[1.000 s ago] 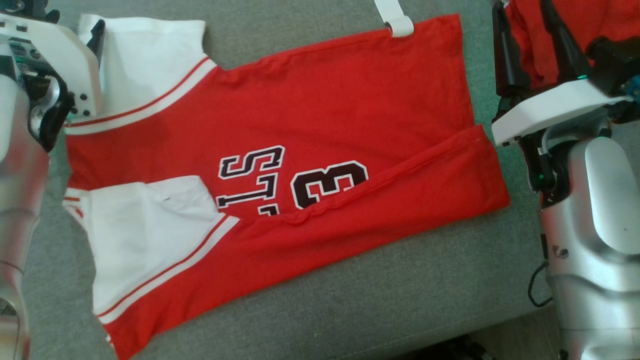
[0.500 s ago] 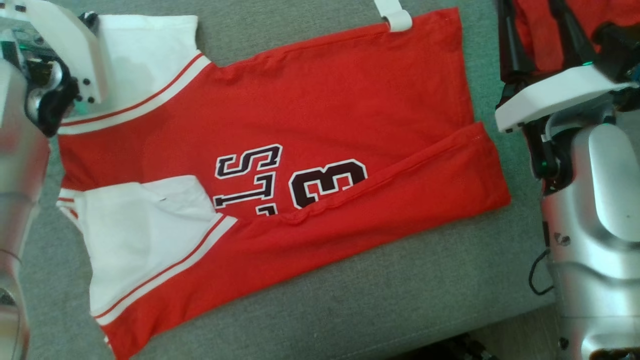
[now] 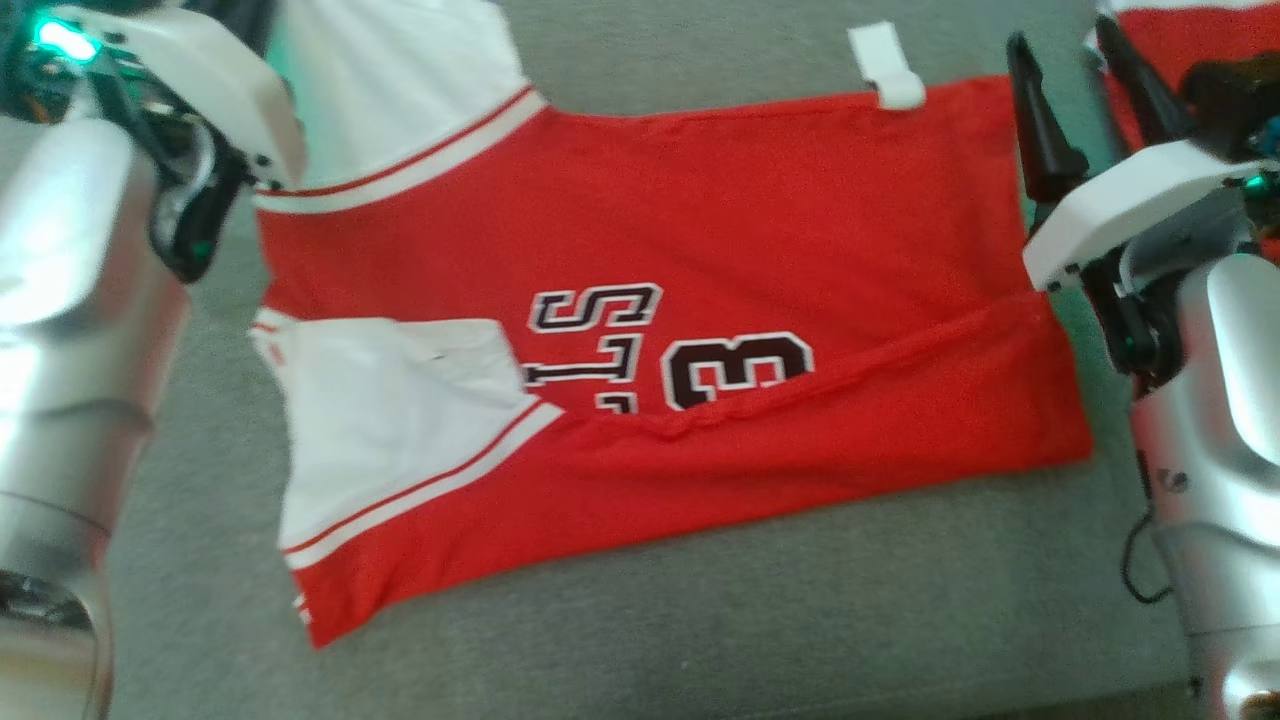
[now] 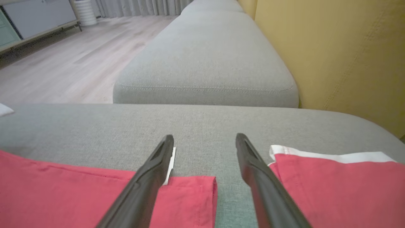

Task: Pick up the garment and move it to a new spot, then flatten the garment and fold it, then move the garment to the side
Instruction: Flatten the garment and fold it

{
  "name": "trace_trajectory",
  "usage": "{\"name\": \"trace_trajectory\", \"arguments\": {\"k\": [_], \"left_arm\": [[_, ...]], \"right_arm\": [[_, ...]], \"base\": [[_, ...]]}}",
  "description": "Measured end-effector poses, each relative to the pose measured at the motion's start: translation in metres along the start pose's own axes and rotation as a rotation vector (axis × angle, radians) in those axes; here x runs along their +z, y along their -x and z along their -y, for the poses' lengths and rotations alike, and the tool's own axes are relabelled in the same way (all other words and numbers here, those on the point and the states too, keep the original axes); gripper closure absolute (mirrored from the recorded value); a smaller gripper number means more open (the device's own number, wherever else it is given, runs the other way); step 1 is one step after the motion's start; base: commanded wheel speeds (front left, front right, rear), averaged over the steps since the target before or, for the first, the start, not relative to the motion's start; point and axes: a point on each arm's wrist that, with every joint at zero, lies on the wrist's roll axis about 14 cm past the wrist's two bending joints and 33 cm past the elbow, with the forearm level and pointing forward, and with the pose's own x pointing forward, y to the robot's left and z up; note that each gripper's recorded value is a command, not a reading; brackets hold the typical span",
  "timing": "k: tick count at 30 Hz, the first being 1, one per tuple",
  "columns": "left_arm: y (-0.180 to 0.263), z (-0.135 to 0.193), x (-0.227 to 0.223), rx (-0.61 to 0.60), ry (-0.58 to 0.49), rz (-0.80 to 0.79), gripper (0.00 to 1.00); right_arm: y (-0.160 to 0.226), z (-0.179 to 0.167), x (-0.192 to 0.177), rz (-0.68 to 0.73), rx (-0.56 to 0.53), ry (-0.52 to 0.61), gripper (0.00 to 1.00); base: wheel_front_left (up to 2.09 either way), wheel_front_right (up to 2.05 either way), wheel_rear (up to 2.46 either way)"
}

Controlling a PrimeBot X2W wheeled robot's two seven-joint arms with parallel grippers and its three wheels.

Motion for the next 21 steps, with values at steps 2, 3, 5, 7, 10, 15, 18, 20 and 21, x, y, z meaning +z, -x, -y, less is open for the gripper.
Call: {"name": "trace_trajectory", "arguments": {"k": [2,3,5,7,10,15,18,20,21], "left_arm": [[0.006,0.000,0.004,-0.001,-0.009,0.018,1.00],[0.011,0.001,0.007,-0.004,-0.018,0.033,1.00],[0.023,0.003,0.010,-0.010,-0.034,0.052,1.00],[0.040,0.005,0.011,-0.016,-0.052,0.067,1.00],[0.054,0.009,0.011,-0.028,-0.055,0.072,1.00],[0.063,0.009,0.010,-0.035,-0.066,0.073,1.00],[0.062,0.009,0.010,-0.037,-0.068,0.072,1.00],[0.061,0.009,0.008,-0.035,-0.069,0.068,1.00],[0.061,0.008,0.007,-0.032,-0.068,0.063,1.00]], "right_arm": [[-0.002,-0.002,-0.006,-0.029,0.010,0.010,0.00],[-0.003,-0.004,-0.011,-0.057,0.018,0.021,0.00],[-0.006,-0.004,-0.022,-0.116,0.027,0.025,0.00],[-0.011,-0.001,-0.037,-0.191,0.029,0.049,0.00],[-0.019,-0.001,-0.047,-0.250,0.032,0.059,0.00],[-0.032,-0.005,-0.068,-0.362,0.044,0.059,0.00],[-0.038,-0.001,-0.077,-0.416,0.037,0.082,0.00],[-0.044,0.000,-0.078,-0.439,0.038,0.105,0.00],[-0.047,0.000,-0.077,-0.447,0.037,0.103,0.00]], "base": [[0.00,0.00,0.00],[0.00,0.00,0.00],[0.00,0.00,0.00],[0.00,0.00,0.00],[0.00,0.00,0.00],[0.00,0.00,0.00],[0.00,0.00,0.00],[0.00,0.00,0.00],[0.00,0.00,0.00]]}}
